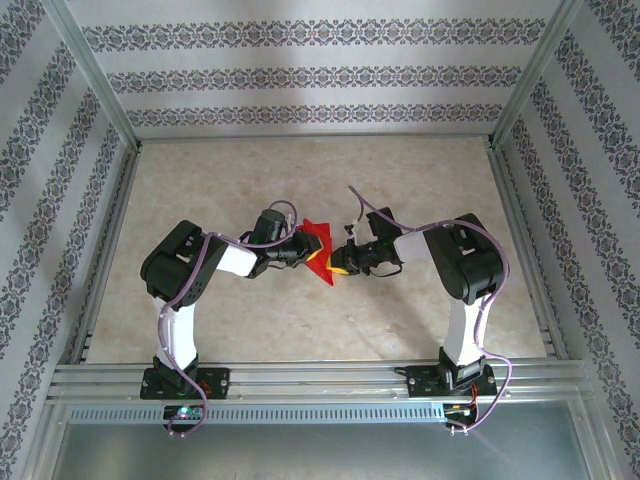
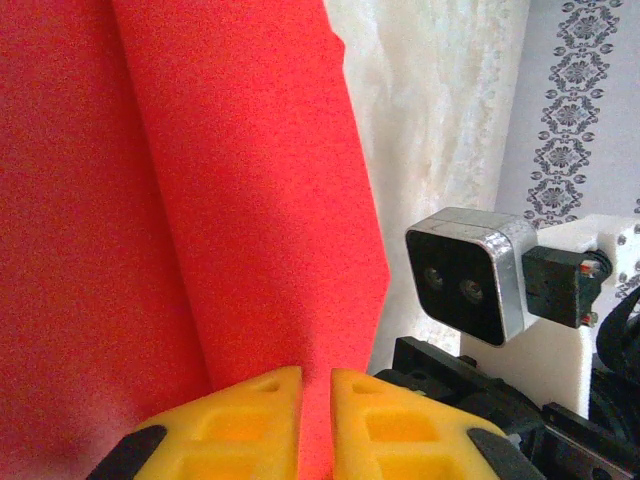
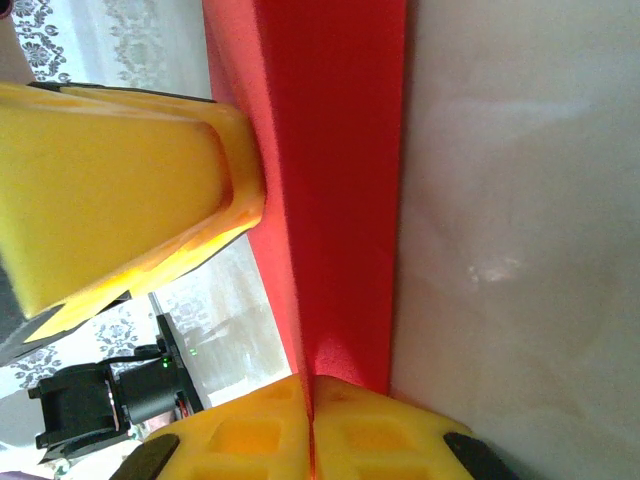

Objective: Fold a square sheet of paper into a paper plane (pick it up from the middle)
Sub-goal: Fourth fold the wing at the center of the table.

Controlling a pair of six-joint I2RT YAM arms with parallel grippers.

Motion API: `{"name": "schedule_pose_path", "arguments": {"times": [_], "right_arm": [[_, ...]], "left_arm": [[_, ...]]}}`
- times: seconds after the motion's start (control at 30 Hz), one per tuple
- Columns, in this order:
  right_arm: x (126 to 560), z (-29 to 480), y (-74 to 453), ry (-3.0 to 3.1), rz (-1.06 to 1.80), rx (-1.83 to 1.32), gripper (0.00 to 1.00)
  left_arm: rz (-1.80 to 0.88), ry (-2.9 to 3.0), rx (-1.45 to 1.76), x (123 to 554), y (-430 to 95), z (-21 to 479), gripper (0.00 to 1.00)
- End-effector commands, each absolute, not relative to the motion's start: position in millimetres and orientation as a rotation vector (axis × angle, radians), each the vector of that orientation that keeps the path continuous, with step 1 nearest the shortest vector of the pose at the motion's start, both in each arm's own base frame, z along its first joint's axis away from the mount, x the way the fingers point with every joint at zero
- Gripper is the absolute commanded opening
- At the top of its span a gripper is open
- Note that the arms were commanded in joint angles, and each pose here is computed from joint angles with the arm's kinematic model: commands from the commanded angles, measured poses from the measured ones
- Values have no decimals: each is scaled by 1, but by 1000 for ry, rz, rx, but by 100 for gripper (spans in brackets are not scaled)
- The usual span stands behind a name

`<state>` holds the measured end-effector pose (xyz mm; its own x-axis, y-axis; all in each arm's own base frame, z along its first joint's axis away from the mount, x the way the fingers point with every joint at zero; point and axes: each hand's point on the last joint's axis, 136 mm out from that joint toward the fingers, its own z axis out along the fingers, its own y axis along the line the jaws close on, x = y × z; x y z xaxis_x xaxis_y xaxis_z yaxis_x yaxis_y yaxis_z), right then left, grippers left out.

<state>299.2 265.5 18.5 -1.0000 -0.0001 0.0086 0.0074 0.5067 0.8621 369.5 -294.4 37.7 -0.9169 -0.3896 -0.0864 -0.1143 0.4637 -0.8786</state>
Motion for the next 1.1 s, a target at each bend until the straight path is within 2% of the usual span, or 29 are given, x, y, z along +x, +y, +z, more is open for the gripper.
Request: {"name": "schedule_pose_path", "arguments": {"times": [0.0,0.77,1.07], "right_arm": [[289,-39,234,-2799,-1238,-233,12],[292,-29,236,-2789,-1265,-235,18],[297,6,244,-2762,-1360,-211,21]], "left_arm": [[-1452,2440,-401,370,-301,39,15],[-1379,2522,-481,362,-293,14,15],[-1278,2613,-538,353,-283,-4,15]]}}
